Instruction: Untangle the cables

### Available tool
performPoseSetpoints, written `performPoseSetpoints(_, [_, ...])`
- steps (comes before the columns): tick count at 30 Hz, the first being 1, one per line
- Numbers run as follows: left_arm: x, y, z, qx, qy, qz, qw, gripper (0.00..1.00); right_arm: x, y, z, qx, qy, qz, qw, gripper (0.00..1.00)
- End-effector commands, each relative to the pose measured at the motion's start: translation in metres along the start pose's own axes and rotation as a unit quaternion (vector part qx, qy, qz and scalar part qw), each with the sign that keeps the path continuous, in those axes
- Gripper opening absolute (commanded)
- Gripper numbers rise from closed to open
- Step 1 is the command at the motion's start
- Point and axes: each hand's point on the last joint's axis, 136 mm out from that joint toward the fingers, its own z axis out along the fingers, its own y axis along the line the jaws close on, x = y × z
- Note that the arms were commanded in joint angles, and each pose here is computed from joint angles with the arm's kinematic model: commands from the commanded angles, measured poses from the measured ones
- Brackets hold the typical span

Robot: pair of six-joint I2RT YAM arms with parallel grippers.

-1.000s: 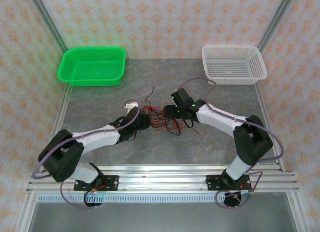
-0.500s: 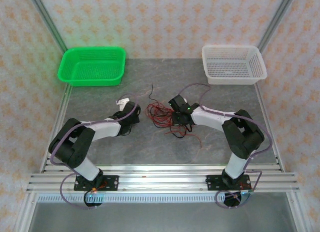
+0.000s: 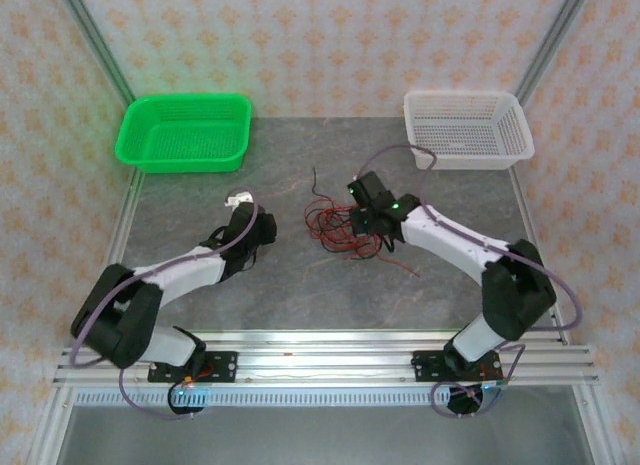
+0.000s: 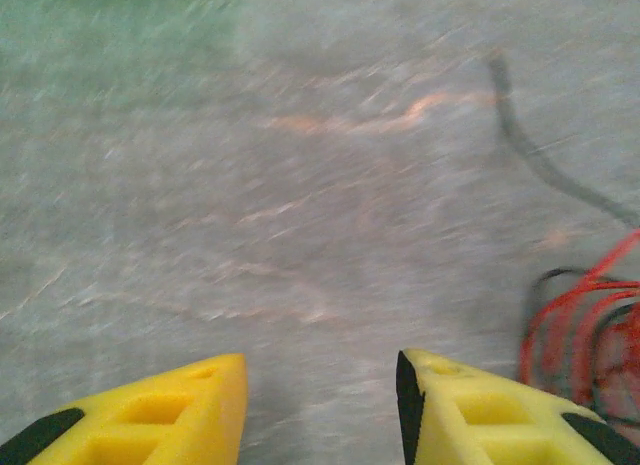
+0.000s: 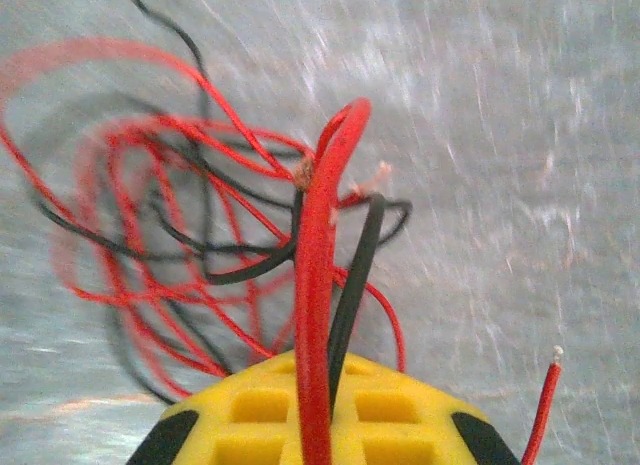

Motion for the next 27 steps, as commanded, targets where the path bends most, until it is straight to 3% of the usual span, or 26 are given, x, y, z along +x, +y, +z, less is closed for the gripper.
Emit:
performPoseSetpoints(1, [-0.011,-0.026,-0.023,0.075,-0.032,0.033,0.996,0.47,-0.047,0.022,-0.054,-0.091,-0.062,-0.007,0.994,0.0])
performPoseSetpoints(7, [-0.025,-0.049,-0.072,0.177,-0.092,0.038,0.979,0.54,-0.085,0.05,-0.118,-0.273,-0.118,-0.012,0.955,0.0])
performPoseSetpoints(9, [-0.031,-0.045,-0.084,0.177,-0.108,0.028,0.978,0.56,-0.091,0.05,-0.125,-0.284,-0.132,-0.024,0.949,0.0])
performPoseSetpoints(12, [-0.038,-0.038,-0.095,0.168,-0.12,0.02,0.978,0.58,-0.109,0.022,-0.113,-0.188,-0.156,-0.032,0.969,0.0])
performPoseSetpoints(14, [-0.041,-0.036,-0.099,0.158,-0.118,0.019,0.98,0.58,-0.124,-0.009,-0.099,-0.086,-0.173,-0.034,0.981,0.0])
performPoseSetpoints(18, [-0.043,-0.032,-0.1,0.144,-0.111,0.01,0.983,0.58,-0.147,-0.051,-0.08,0.056,-0.186,-0.048,0.98,0.0])
performPoseSetpoints(22, [-0.046,-0.028,-0.1,0.129,-0.112,0.002,0.985,0.58,-0.16,-0.06,-0.064,0.103,-0.196,-0.078,0.972,0.0])
performPoseSetpoints(27, [-0.05,-0.024,-0.099,0.108,-0.111,0.0,0.988,0.58,-0.137,-0.034,-0.029,0.07,-0.181,-0.118,0.974,0.0])
